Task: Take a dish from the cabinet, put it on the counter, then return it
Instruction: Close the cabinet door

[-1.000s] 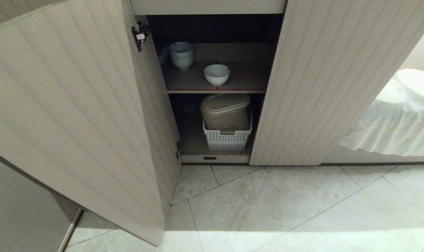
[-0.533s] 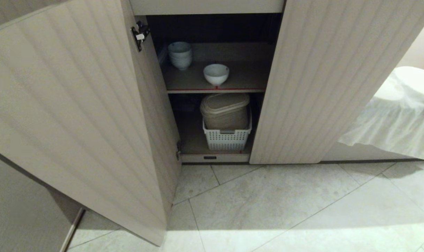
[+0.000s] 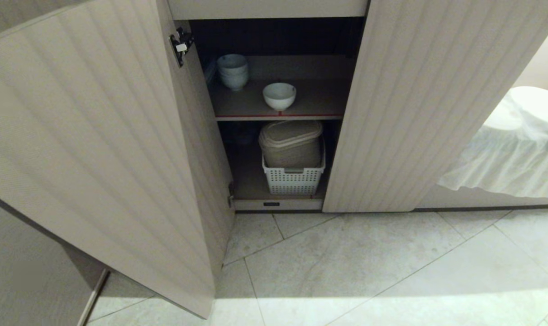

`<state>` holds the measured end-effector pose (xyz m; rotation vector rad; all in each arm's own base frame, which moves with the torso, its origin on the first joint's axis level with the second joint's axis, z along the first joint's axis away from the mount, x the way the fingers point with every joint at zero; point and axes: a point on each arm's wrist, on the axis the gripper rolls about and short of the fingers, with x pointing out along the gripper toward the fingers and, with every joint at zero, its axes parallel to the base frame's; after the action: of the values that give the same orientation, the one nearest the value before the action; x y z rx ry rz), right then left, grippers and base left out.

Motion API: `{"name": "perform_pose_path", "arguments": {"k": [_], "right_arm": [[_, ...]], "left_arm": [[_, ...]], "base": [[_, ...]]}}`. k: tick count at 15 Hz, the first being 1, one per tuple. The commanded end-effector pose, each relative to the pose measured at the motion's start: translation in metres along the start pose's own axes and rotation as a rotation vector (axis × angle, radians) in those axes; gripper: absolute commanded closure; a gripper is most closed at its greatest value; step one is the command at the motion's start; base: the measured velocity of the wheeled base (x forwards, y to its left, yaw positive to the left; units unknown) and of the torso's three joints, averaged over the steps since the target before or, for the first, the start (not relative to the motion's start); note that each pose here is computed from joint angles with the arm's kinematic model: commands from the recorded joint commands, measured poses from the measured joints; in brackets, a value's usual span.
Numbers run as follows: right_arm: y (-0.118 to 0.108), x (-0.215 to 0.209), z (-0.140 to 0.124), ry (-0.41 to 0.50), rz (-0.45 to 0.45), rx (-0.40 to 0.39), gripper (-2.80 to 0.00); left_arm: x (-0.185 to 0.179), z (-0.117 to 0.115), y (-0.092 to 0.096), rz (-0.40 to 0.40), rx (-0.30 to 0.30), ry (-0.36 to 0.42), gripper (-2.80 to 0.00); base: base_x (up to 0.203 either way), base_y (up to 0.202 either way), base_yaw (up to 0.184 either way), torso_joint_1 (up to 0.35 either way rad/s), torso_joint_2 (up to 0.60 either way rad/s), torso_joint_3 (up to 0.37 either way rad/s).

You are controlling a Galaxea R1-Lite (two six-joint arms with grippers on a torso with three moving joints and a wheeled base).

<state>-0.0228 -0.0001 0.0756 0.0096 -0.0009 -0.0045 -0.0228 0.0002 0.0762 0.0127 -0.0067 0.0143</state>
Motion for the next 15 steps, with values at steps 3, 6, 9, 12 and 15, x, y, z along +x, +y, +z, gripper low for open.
{"name": "perform_pose_path", "arguments": {"k": [3,6,9,12,15], "right_arm": [[0.0,0.0,0.0,-0.001,0.001,0.001,0.0],[0.0,0.0,0.0,-0.001,0.001,0.0,0.0],[0.0,0.0,0.0,-0.001,0.0,0.001,0.0],[0.0,0.0,0.0,-0.001,0.0,0.001,0.0],[0.0,0.0,0.0,-0.001,0.0,0.001,0.0]], "left_arm": [[0.0,0.0,0.0,-0.003,0.03,-0.002,0.0],[0.0,0.0,0.0,-0.013,0.102,-0.003,0.0],[0.0,0.001,0.0,-0.021,0.116,-0.005,0.0],[-0.002,0.009,-0.001,-0.043,0.113,-0.038,0.0],[-0.008,0.031,-0.002,-0.092,0.11,-0.091,0.0]], "base": [[0.0,0.0,0.0,0.0,0.0,0.0],[0.0,0.0,0.0,0.0,0.0,0.0],[0.0,0.0,0.0,0.0,0.0,0.0],[0.0,0.0,0.0,0.0,0.0,0.0],[0.0,0.0,0.0,0.0,0.0,0.0]]}}
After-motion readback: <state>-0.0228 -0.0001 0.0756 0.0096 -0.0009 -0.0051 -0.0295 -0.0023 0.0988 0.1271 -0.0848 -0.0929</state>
